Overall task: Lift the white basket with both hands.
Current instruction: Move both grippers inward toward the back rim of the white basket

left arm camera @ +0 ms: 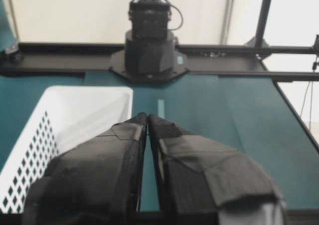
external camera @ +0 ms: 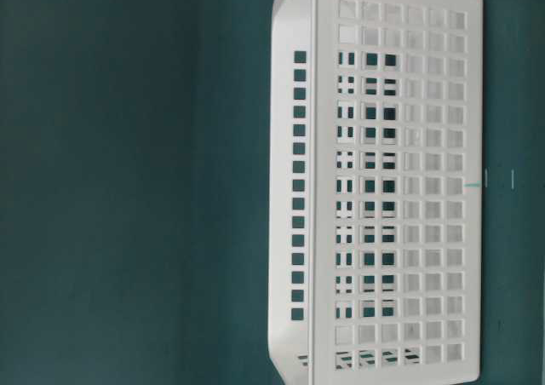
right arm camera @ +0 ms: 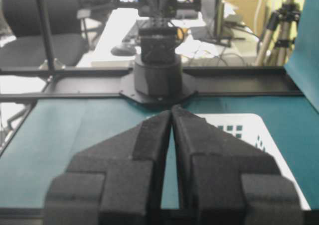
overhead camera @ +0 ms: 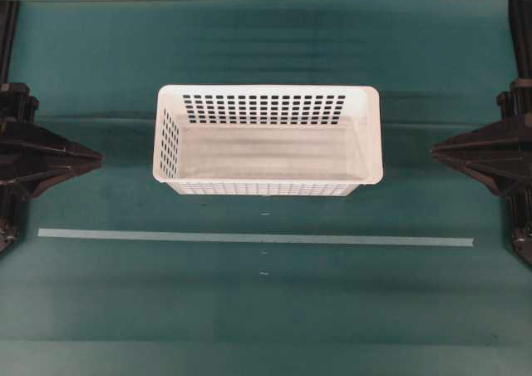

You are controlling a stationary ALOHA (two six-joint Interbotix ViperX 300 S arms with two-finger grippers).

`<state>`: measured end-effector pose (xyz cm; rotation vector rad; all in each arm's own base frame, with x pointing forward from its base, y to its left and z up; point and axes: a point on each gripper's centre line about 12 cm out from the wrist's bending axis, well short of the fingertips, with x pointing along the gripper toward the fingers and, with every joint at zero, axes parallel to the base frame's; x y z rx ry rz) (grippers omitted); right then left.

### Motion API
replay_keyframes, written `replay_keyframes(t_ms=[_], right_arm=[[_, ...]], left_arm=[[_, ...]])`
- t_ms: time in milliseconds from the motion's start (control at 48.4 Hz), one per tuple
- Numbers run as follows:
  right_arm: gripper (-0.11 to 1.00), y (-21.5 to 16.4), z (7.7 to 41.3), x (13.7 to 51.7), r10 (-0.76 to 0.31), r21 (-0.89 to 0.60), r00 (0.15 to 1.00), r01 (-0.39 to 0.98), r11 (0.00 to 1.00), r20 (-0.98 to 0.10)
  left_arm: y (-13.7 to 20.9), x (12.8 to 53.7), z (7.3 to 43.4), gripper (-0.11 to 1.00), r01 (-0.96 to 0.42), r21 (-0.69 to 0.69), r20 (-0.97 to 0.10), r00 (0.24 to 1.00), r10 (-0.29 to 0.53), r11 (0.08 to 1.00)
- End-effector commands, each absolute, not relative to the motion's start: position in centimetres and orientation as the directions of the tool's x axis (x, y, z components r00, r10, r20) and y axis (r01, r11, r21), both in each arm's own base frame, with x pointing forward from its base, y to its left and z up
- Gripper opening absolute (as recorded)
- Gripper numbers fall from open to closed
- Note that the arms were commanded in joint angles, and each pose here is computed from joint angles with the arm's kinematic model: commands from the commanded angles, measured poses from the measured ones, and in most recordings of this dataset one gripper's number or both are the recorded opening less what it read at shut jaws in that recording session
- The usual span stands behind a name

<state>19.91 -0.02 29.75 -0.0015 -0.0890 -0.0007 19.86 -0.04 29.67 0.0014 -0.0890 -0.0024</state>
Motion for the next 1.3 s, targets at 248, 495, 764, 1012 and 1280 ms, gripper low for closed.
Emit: replay_keyframes(t_ms=[248, 495, 764, 1012, 1280], right_arm=[[-0.01, -2.9, 33.2, 20.5, -0.151, 0.377, 0.988, 0.134, 0.917, 0.015], [-0.01, -5.8, 32.4, 21.1, -0.215, 0.617, 0.934, 0.351, 0.704, -0.286], [-0.01, -6.7, 29.5, 22.2, -0.154, 0.698, 0.822, 0.551, 0.458, -0.548], [-0.01, -7.1, 27.9, 23.2, -0.079, 0.655, 0.702, 0.693, 0.301, -0.707], [-0.01, -8.4, 26.5, 24.6, 0.003, 0.508, 0.52, 0.832, 0.223, -0.854]], left_arm=[[2.1, 21.2, 33.9, -0.03, -0.091, -0.351, 0.008, 0.995, 0.1, 0.932], [3.7, 22.2, 33.6, -0.04, -0.228, -0.583, -0.162, 0.973, 0.163, 0.78], [4.1, 23.3, 32.5, -0.04, -0.379, -0.732, -0.35, 0.922, 0.164, 0.567], [5.5, 23.9, 32.4, -0.04, -0.488, -0.74, -0.445, 0.871, 0.206, 0.462], [8.2, 24.3, 30.4, -0.04, -0.66, -0.693, -0.605, 0.752, 0.262, 0.291]])
